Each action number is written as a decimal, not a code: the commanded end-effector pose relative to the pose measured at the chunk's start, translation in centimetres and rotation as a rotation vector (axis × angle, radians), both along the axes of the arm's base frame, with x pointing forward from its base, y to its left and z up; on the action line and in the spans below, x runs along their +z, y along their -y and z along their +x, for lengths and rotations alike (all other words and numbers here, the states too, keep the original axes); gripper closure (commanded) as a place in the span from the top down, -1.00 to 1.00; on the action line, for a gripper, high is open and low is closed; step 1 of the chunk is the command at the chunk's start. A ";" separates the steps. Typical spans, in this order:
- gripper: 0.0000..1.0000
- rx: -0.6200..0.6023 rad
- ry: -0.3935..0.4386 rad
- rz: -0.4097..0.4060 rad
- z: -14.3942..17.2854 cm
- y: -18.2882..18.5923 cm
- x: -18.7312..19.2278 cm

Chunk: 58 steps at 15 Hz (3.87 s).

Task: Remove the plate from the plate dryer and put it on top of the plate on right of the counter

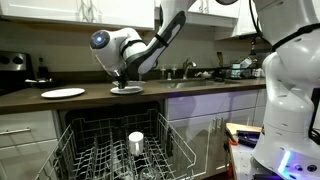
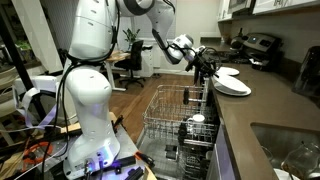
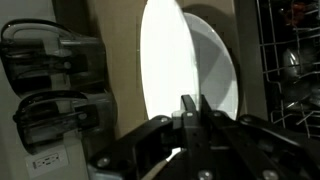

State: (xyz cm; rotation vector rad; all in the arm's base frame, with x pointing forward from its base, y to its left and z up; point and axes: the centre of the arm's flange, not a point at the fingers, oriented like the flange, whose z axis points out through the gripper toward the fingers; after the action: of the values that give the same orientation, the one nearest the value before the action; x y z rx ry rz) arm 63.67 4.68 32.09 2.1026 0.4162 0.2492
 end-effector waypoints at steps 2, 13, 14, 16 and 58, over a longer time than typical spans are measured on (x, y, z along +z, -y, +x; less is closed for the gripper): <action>-0.96 0.039 0.039 -0.016 0.5 1.2 0.4; -0.95 0.069 0.041 -0.009 1.1 1.3 -0.4; -0.95 0.072 0.038 -0.014 1.1 1.4 -0.5; -0.95 0.074 0.032 -0.020 1.1 1.4 -0.9; -0.45 0.100 0.009 0.039 0.8 -0.7 -1.5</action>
State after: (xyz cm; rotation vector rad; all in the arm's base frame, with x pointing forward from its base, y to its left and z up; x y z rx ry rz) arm 64.32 5.94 30.15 2.1085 0.5300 0.3121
